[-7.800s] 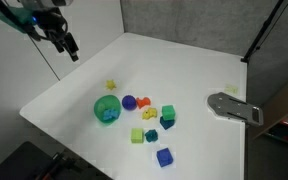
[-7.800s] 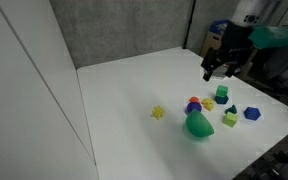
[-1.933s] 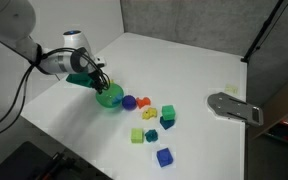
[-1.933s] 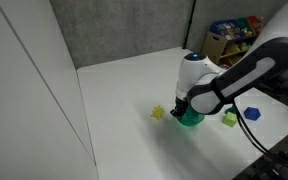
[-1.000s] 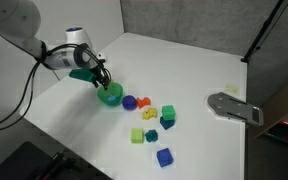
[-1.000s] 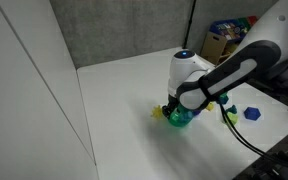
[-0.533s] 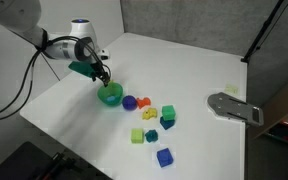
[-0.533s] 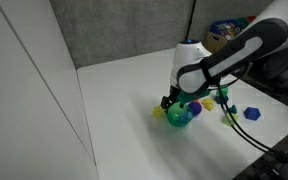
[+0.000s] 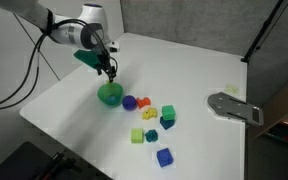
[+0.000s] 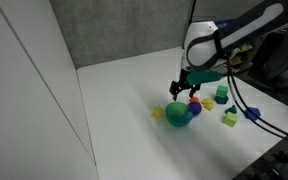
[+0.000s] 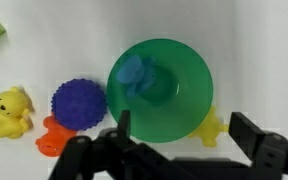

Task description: Put the bowl in its upright position and then move it slightly forward

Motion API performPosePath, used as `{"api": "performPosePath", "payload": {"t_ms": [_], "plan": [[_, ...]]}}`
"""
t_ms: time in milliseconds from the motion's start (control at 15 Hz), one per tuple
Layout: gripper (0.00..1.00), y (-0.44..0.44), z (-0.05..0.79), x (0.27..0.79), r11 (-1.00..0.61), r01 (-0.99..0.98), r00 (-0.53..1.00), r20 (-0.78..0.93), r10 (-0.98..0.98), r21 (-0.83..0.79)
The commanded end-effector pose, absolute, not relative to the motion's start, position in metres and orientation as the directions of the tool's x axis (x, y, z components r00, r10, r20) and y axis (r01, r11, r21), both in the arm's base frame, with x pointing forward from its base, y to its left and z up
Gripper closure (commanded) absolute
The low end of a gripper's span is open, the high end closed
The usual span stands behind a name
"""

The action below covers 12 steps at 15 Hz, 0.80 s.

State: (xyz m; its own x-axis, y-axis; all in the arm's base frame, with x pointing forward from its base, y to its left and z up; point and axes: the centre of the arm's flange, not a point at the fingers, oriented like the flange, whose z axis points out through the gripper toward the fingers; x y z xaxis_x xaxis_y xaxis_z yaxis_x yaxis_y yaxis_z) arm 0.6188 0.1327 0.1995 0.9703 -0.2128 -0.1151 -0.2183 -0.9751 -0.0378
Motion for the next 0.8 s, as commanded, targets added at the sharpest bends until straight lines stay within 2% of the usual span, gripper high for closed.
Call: {"api": "performPosePath", "payload": {"t_ms": [0, 733], "plan": [[0.0, 0.103, 0.239, 0.603, -0.972, -0.235, 0.964, -0.136, -0.23, -0.023], [0.0, 0.04, 0.323, 0.523, -0.98, -0.2, 0.972, -0.13, -0.198, 0.002]]}}
